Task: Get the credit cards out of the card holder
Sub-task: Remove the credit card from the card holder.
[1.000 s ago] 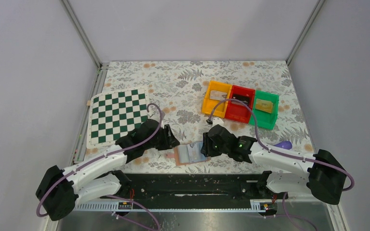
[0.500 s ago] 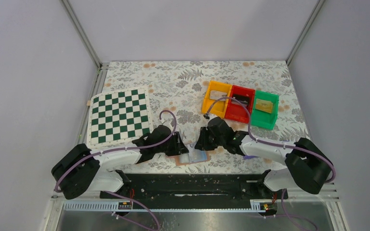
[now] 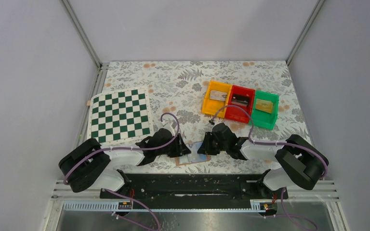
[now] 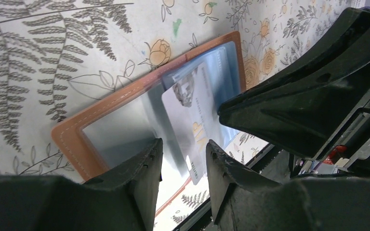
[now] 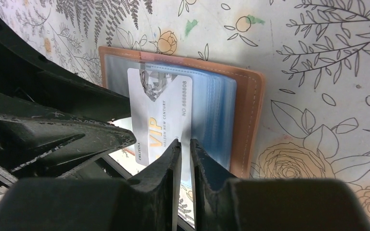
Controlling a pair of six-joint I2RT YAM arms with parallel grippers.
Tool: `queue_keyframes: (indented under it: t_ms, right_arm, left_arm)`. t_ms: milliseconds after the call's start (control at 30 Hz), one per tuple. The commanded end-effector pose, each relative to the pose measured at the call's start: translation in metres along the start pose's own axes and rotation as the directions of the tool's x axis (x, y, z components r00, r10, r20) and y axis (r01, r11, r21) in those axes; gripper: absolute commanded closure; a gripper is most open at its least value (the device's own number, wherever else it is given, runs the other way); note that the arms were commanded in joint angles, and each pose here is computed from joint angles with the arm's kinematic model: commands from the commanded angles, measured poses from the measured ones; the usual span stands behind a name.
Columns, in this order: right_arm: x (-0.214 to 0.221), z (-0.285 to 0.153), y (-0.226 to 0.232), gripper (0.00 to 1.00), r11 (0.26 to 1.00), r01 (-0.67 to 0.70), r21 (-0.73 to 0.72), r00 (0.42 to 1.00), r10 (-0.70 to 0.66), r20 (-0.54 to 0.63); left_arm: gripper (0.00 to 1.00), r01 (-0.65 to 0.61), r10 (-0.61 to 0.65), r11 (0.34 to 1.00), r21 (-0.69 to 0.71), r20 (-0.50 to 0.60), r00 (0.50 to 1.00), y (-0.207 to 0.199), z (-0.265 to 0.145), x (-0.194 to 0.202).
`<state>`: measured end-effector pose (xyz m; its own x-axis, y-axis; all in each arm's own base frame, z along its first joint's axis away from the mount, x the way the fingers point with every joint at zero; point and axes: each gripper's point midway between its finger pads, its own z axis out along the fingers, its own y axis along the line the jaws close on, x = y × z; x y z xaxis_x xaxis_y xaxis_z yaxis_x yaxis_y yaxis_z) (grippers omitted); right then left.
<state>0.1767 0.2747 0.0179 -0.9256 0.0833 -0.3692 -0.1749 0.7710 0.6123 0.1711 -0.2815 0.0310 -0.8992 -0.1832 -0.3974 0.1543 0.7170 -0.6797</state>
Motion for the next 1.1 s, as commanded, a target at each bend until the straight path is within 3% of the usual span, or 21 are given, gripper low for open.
queue_keyframes:
  t_ms: [0,200,267,400,800,1067]
  right_arm:
    - [0.017,0.003,-0.020,0.80,0.998,-0.035,0.045,0.999,0.037,-0.032]
    - [0.018,0.003,-0.023,0.80,0.998,-0.044,0.049,0.999,0.046,-0.028]
    - [0.019,0.003,-0.024,0.81,0.998,-0.046,0.051,0.998,0.047,-0.028]
    - [0.021,0.002,-0.028,0.81,0.996,-0.054,0.070,0.998,0.056,-0.029]
    - [0.015,-0.007,-0.024,0.73,0.999,-0.021,0.044,1.000,0.022,-0.009]
    - [0.019,-0.008,-0.032,0.77,0.997,-0.009,0.073,1.000,0.011,-0.027]
  left_arm:
    - [0.61,-0.009,0.005,0.997,0.071,0.048,0.999,-0.015,0.007,-0.007]
    - [0.66,0.023,-0.031,0.989,0.149,0.052,0.998,-0.027,0.006,-0.005]
    - [0.74,0.032,-0.041,0.985,0.169,0.053,0.998,-0.032,0.003,-0.005]
    - [1.00,0.035,-0.046,0.983,0.181,0.055,0.997,-0.035,-0.002,-0.006]
    - [1.00,0.055,-0.054,0.985,0.161,-0.011,0.999,-0.025,-0.010,0.005]
    - [1.00,0.062,-0.061,0.983,0.170,-0.011,0.998,-0.020,-0.014,0.004]
